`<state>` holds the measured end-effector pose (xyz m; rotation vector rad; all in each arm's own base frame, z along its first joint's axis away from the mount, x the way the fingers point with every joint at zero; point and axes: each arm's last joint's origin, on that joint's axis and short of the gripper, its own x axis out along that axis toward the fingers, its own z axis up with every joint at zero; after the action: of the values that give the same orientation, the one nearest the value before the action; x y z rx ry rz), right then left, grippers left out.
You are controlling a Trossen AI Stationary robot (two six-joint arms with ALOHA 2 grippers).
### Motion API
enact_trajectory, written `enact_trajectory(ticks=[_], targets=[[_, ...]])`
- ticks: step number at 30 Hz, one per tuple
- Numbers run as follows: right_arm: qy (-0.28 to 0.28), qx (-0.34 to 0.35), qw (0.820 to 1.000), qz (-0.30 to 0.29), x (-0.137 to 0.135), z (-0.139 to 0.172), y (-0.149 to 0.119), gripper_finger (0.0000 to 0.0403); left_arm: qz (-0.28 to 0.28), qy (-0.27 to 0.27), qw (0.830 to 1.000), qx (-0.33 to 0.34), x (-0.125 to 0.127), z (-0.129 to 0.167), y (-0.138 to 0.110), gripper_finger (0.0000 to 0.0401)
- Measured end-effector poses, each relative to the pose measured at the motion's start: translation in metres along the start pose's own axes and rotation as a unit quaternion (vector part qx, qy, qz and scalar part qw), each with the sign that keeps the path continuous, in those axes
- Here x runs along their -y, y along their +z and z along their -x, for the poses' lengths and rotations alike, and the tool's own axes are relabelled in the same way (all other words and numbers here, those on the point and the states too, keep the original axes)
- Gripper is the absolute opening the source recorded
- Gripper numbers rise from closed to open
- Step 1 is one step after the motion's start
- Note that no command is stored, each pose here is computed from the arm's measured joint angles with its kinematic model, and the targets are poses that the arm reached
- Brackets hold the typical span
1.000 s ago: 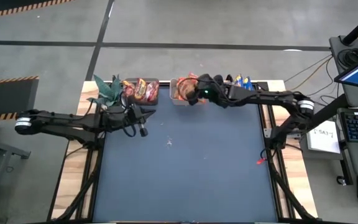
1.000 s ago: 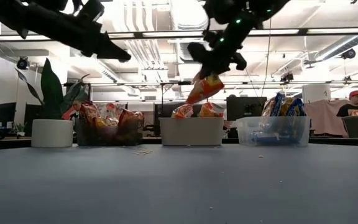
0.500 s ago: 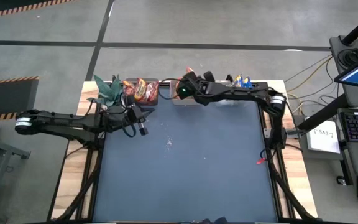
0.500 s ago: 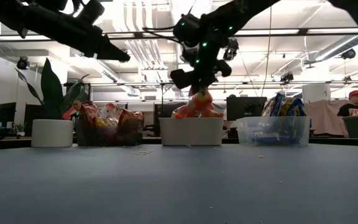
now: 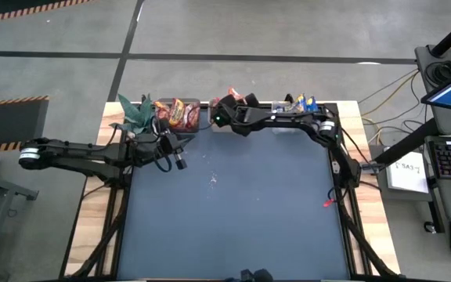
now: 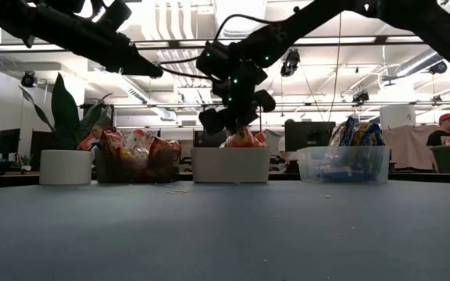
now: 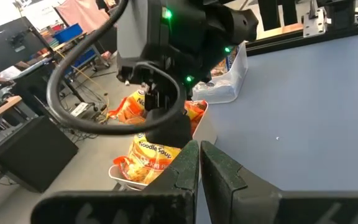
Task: Sort Maruchan noodles
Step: Put the orange noodle pack into the white bin
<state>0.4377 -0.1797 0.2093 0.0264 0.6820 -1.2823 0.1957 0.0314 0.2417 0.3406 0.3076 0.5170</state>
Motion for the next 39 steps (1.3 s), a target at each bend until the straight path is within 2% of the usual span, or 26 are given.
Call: enact_trajectory(ticks=[14, 24, 27, 29, 33, 36, 39], targets=[[0.042, -0.026, 0.999, -0.004, -0.003, 0.005, -0.001, 0.0193, 0.002, 0.000, 1.000, 0.001, 0.000, 0.000, 0.000, 0.0000], [0.036, -0.053, 0.997, 0.031, 0.016, 0.042, 0.027, 0.0205, 0.001, -0.002, 1.000, -0.001, 0.000, 0.000, 0.000, 0.0000], [0.050, -0.079, 0.994, 0.047, 0.023, 0.052, 0.035, 0.0191, -0.001, -0.003, 1.000, -0.004, 0.001, -0.001, -0.001, 0.0000], [0.094, -0.111, 0.988, 0.052, 0.028, 0.056, 0.039, 0.0170, -0.002, -0.003, 1.000, -0.005, 0.001, -0.001, -0.001, 0.0000], [0.184, -0.164, 0.968, 0.055, 0.031, 0.050, 0.039, 0.0094, -0.004, -0.005, 1.000, -0.010, 0.002, -0.002, -0.003, 0.0000], [0.185, -0.184, 0.963, 0.061, 0.032, 0.041, 0.031, 0.0029, -0.006, -0.006, 1.000, -0.014, 0.003, -0.004, -0.004, 0.0000], [0.179, -0.187, 0.965, 0.046, 0.032, 0.028, 0.022, 0.0015, -0.008, -0.007, 1.000, -0.018, 0.004, -0.005, -0.005, 0.0000]])
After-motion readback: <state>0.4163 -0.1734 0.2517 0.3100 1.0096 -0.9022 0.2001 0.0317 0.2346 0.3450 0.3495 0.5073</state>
